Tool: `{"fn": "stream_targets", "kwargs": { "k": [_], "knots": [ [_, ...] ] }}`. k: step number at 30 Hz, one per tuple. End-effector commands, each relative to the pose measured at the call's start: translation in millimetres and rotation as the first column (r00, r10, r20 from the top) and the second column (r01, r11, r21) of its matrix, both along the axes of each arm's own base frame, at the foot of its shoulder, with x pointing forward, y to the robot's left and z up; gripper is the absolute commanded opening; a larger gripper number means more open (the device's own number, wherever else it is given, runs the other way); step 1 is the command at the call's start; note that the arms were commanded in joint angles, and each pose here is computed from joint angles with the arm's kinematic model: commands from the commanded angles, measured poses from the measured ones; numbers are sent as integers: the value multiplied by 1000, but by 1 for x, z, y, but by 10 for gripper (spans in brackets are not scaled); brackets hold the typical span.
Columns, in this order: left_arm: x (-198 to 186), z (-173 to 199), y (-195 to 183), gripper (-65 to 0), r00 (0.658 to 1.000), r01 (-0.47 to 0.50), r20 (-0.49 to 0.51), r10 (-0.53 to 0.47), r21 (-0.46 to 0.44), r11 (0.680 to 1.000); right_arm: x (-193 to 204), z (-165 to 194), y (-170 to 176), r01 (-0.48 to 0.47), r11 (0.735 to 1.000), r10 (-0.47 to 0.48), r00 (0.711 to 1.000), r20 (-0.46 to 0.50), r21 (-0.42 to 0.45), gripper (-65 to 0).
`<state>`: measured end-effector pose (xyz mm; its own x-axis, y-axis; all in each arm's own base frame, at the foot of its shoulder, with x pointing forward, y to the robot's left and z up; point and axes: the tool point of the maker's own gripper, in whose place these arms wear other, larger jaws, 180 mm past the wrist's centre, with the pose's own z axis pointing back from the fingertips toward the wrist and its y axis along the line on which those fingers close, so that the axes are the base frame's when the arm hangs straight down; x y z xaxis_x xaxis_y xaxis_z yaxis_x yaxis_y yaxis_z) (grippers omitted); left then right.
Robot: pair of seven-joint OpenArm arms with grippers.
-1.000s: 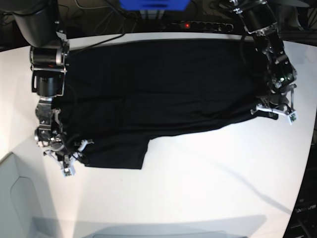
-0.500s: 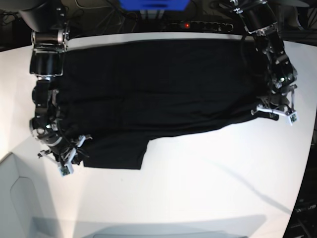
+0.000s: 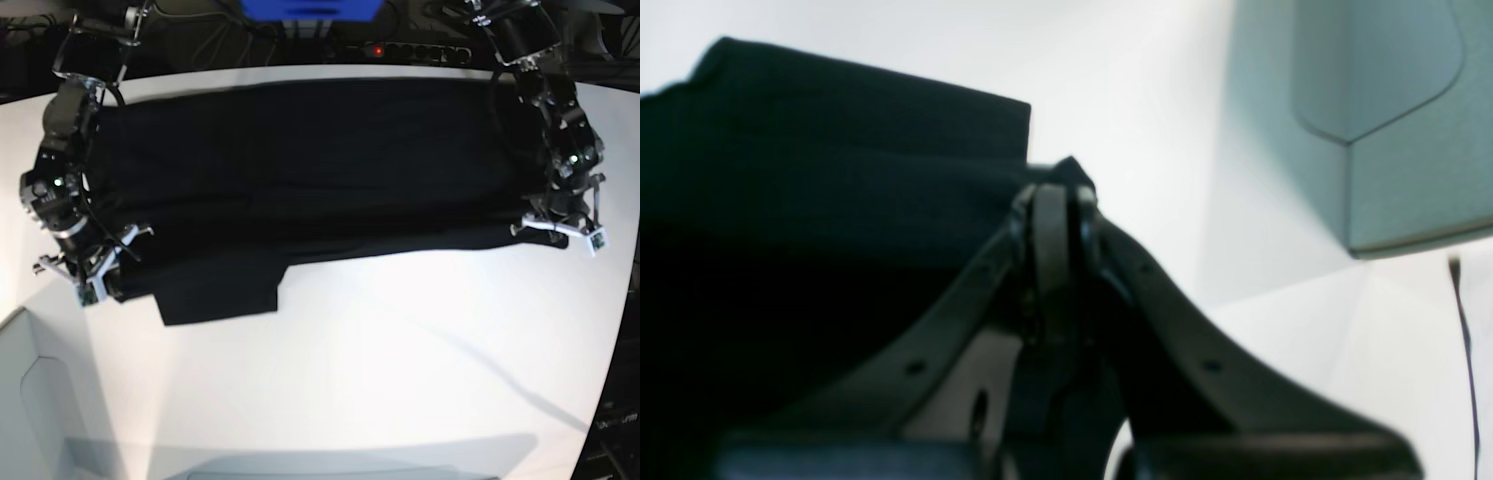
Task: Fold the T-shirt properly
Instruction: 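Lift the grasped edges and fold them over toward the collar, then regrasp the folded edge of the shirt with both grippers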
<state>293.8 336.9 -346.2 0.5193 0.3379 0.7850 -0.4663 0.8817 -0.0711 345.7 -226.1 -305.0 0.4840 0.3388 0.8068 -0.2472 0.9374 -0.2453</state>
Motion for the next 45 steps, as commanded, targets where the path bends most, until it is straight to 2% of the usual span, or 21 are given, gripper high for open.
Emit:
{"fn": "stream_targets", "kwargs": {
  "k": [1,5,11,20,22,27,31,35,40,42,45],
  "knots": [
    [7,20,6,-650,999,1,52,-3,38,999,2,18,-3,-12,1000,13,998,58,-19,-650],
    [3,23,4,-650,998,8,54,-11,51,999,-22,12,3,-15,1000,16,999,41,-25,-650],
    [-12,19,2,-650,999,18,29,-20,65,998,-49,-15,5,-16,1000,15,999,-42,-17,-650],
    [-27,2,1,-644,1000,17,-22,-16,54,998,-61,-28,5,-23,999,21,995,-93,-25,-650],
    [-31,-1,1,-609,999,19,-35,-17,54,998,-61,-28,3,-17,999,14,996,-93,-29,-621],
    [-38,-3,0,-473,999,24,-48,-21,61,998,-70,-31,-1,-23,999,18,993,-112,-44,-470],
    [-45,2,-2,-452,998,36,-48,-32,78,996,-71,-32,-1,-19,999,14,994,-113,-41,-393],
    [-49,6,-2,-451,998,41,-44,-37,92,995,-69,-19,-5,15,999,-17,997,-70,-34,-378],
    [-47,8,0,-443,999,35,-36,-31,95,995,-66,-11,0,5,999,-7,999,-47,-37,-378],
    [-51,13,11,-395,1000,-1,-26,3,103,995,-66,-12,2,7,999,-8,999,-48,-32,-378],
    [-48,23,22,-269,999,-36,6,35,111,993,-67,-15,4,12,1000,-13,999,-52,-20,-378]
  ]
}}
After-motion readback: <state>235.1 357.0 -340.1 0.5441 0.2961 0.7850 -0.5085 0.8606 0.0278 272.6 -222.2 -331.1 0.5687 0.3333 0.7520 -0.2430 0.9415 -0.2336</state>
